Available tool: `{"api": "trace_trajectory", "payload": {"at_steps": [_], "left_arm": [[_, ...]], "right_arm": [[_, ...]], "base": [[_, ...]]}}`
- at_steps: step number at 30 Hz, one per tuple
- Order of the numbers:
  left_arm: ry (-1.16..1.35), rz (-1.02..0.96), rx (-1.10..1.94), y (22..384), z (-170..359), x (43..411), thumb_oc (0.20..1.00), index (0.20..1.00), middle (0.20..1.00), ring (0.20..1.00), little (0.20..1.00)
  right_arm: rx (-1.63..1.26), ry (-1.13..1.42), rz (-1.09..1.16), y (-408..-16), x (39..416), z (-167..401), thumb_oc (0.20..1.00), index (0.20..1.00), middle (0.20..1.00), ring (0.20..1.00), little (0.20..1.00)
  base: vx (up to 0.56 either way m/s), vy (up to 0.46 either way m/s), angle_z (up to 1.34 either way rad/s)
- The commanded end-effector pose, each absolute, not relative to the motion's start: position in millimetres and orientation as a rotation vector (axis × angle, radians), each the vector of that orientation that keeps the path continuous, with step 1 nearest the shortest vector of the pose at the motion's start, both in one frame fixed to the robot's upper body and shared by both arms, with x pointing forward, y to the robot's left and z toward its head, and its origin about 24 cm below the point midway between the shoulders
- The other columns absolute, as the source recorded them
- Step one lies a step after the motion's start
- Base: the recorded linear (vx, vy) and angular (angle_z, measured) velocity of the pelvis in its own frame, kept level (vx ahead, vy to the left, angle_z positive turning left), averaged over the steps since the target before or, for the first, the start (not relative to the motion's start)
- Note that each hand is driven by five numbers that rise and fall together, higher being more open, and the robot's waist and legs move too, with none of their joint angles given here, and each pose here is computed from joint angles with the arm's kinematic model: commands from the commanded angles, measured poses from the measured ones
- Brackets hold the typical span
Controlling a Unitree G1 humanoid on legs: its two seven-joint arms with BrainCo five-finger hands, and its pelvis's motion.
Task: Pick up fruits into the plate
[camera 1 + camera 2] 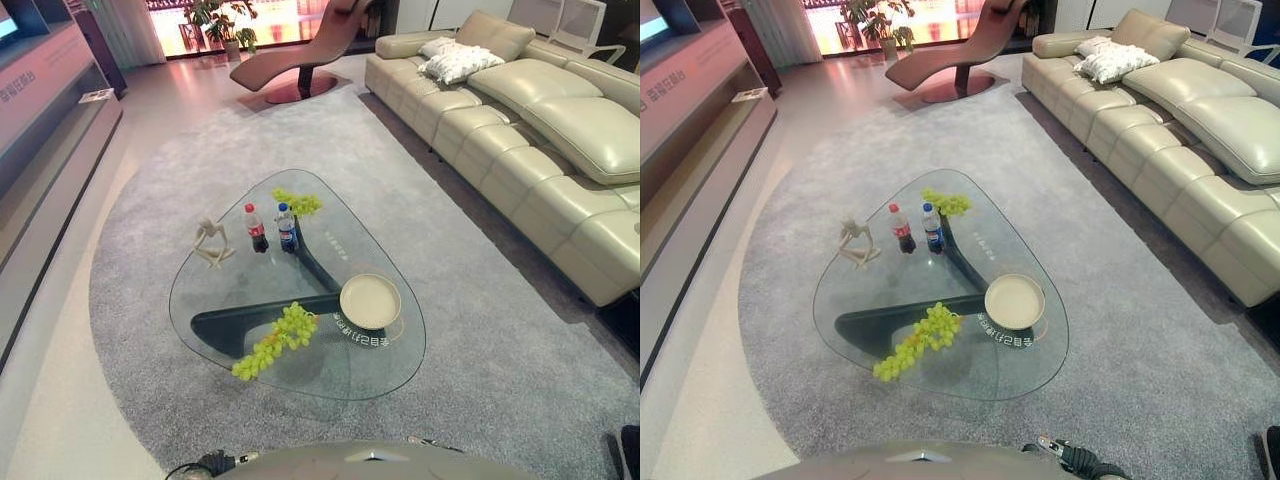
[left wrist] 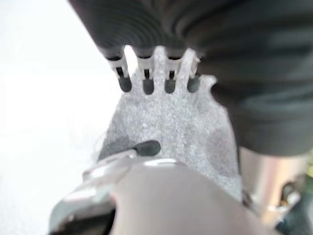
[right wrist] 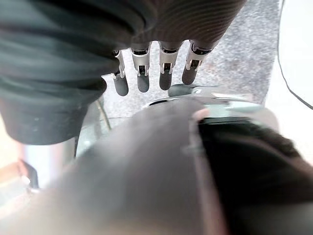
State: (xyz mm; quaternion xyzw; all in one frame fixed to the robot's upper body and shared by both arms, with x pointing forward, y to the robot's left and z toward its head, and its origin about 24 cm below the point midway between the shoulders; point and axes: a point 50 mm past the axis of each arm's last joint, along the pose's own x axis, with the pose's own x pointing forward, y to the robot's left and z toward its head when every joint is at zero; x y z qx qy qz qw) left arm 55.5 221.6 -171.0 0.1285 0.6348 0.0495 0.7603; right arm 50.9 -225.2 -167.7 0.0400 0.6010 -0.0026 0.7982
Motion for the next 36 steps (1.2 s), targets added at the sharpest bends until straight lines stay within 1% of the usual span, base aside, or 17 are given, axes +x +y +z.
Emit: {"api": "trace_trajectory", "payload": {"at_steps": [1, 7, 12, 19, 22, 23, 26, 33, 36], "left_arm": [[1.297, 0.162, 0.418, 240.0, -162.4, 84.9, 1.000, 1.000, 1.000, 1.000, 1.000], [1.093, 0.179, 0.605, 248.5, -147.1, 125.3, 1.000, 1.000, 1.000, 1.000, 1.000], [0.873, 0.194, 0.795, 254.8, -122.0, 174.7, 1.000, 1.000, 1.000, 1.000, 1.000], [0.644, 0.255, 0.979, 256.5, -87.5, 226.2, 1.000, 1.000, 1.000, 1.000, 1.000], [0.584, 0.333, 1.032, 266.4, -61.9, 260.2, 1.000, 1.000, 1.000, 1.000, 1.000], [0.563, 0.364, 1.057, 278.3, -35.4, 286.8, 1.000, 1.000, 1.000, 1.000, 1.000], [0.524, 0.423, 1.084, 289.8, 4.2, 317.8, 1.000, 1.000, 1.000, 1.000, 1.000], [0.447, 0.517, 1.158, 298.0, 49.6, 343.6, 1.000, 1.000, 1.000, 1.000, 1.000], [0.408, 0.583, 1.188, 301.6, 71.4, 353.0, 1.000, 1.000, 1.000, 1.000, 1.000]], "right_arm": [[0.073, 1.209, 0.083, -206.3, 86.0, -165.7, 1.000, 1.000, 1.000, 1.000, 1.000], [0.063, 1.151, 0.076, -211.7, 105.0, -159.5, 1.000, 1.000, 1.000, 1.000, 1.000], [0.041, 1.052, 0.078, -218.5, 134.4, -148.3, 1.000, 1.000, 1.000, 1.000, 1.000], [0.018, 0.899, 0.105, -225.7, 171.4, -130.1, 1.000, 1.000, 1.000, 1.000, 1.000], [-0.014, 0.811, 0.201, -218.2, 196.8, -117.6, 1.000, 1.000, 1.000, 1.000, 1.000], [-0.043, 0.777, 0.266, -211.3, 213.6, -108.9, 1.000, 1.000, 1.000, 1.000, 1.000], [-0.089, 0.723, 0.349, -201.1, 240.8, -92.0, 1.000, 1.000, 1.000, 1.000, 1.000], [-0.077, 0.635, 0.373, -190.2, 266.9, -71.4, 1.000, 1.000, 1.000, 1.000, 1.000], [-0.005, 0.596, 0.353, -184.6, 277.3, -63.0, 1.000, 1.000, 1.000, 1.000, 1.000]], "base": [[-0.02, 0.007, -0.04], [-0.07, 0.008, -0.04], [-0.15, 0.018, -0.10], [-0.10, -0.007, -0.09], [-0.08, -0.078, -0.10], [-0.08, -0.047, -0.14], [-0.07, -0.021, -0.13], [-0.07, -0.060, -0.05], [-0.08, -0.099, -0.01]]}}
